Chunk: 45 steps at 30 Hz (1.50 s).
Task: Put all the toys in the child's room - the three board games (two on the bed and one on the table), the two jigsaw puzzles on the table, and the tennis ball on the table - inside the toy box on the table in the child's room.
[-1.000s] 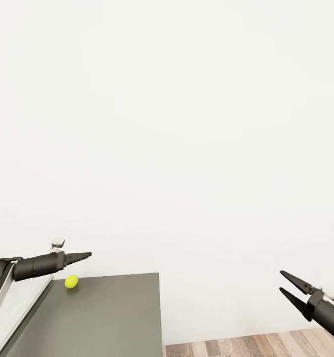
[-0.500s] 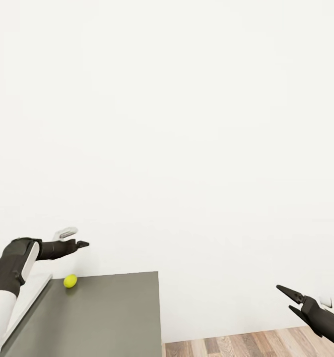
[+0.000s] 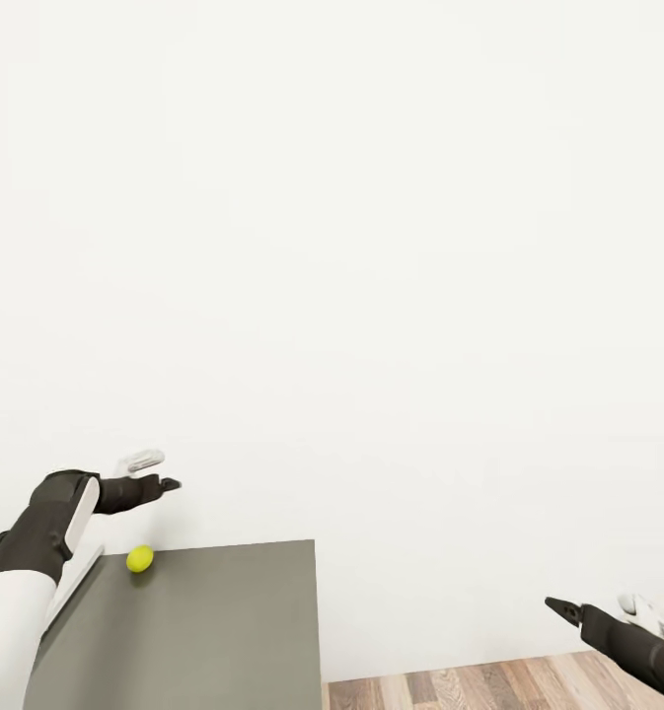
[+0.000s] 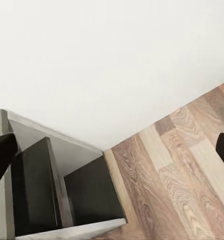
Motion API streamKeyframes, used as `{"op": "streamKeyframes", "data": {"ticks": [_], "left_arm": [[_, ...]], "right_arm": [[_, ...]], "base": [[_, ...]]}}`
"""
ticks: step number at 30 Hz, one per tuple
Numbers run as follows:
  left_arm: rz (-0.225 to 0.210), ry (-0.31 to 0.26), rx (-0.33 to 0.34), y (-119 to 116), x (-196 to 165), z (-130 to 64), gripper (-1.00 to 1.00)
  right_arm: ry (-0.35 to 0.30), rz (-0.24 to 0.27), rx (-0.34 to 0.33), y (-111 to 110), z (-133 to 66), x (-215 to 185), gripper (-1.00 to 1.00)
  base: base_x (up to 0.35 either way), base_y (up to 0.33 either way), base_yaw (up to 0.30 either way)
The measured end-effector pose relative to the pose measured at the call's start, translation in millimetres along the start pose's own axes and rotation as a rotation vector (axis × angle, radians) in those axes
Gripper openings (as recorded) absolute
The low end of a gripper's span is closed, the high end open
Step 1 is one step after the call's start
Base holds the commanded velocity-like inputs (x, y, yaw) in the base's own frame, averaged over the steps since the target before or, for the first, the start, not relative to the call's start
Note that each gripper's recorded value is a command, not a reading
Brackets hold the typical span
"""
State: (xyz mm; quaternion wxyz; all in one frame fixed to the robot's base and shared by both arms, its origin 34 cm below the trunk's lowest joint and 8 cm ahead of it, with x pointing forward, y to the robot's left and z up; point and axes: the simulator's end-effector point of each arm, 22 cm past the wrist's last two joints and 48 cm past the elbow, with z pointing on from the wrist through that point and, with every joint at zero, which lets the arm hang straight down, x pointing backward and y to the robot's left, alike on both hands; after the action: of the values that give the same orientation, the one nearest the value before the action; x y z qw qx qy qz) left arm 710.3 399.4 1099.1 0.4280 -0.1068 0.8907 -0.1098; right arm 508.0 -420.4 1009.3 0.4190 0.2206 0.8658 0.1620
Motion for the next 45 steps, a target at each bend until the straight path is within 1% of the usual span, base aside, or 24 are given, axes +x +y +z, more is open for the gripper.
{"op": "streamKeyframes", "data": {"ticks": [2, 4, 6, 11, 16, 22, 24, 29, 34, 36, 38, 42, 45], "left_arm": [[-0.003, 0.006, -0.034, 4, 6, 7.2, 1.0], [-0.009, 0.01, -0.049, 5, 6, 11.4, 1.0], [-0.014, 0.012, -0.056, 6, 5, 16.1, 1.0], [-0.019, 0.014, -0.072, 8, 3, 27.3, 1.0], [-0.009, 0.024, -0.12, 19, 6, 32.2, 1.0], [0.003, -0.01, -0.191, 35, 1, 35.4, 1.0], [0.005, -0.015, -0.211, 40, 1, 36.5, 1.0], [0.008, -0.012, -0.225, 43, 4, 39.7, 1.0], [0.011, -0.007, -0.231, 45, 7, 42.9, 1.0], [0.019, -0.013, -0.236, 46, 6, 44.4, 1.0], [0.05, -0.036, -0.253, 47, 1, 45.6, 1.0], [0.113, -0.047, -0.29, 51, -2, 47.6, 1.0], [0.139, -0.045, -0.306, 53, -2, 49.5, 1.0]], "right_arm": [[0.025, -0.037, 0.034, 8, 8.0, 11, 1.0], [0.036, -0.054, 0.039, 16, 12.5, 17, 1.0], [0.039, -0.064, 0.041, 20, 14.8, 20, 1.0], [0.044, -0.074, 0.046, 24, 18.4, 24, 1.0], [0.053, -0.077, 0.061, 22, 20.6, 26, 1.0], [0.068, -0.086, 0.109, 13, 23.5, 30, 1.0], [0.075, -0.095, 0.139, 8, 24.6, 32, 1.0], [0.082, -0.103, 0.205, -3, 26.8, 32, 1.0], [0.104, -0.127, 0.242, 2, 34.8, 39, 1.0], [0.11, -0.135, 0.259, 1, 36.6, 41, 1.0], [0.115, -0.139, 0.281, -3, 37.9, 43, 1.0], [0.126, -0.138, 0.312, -11, 40.4, 48, 1.0], [0.136, -0.134, 0.324, -14, 42.6, 53, 1.0]], "base": [[0.0, 0.0, 0.0], [0.0, 0.0, 0.0], [0.0, 0.0, 0.0], [0.0, 0.0, 0.0], [0.0, 0.0, 0.0], [0.0, 0.0, 0.0], [0.0, 0.0, 0.0], [0.0, 0.0, 0.0], [0.0, 0.0, 0.0], [0.0, 0.0, 0.0], [0.0, 0.0, 0.0], [0.0, 0.0, 0.0], [0.0, 0.0, 0.0]]}}
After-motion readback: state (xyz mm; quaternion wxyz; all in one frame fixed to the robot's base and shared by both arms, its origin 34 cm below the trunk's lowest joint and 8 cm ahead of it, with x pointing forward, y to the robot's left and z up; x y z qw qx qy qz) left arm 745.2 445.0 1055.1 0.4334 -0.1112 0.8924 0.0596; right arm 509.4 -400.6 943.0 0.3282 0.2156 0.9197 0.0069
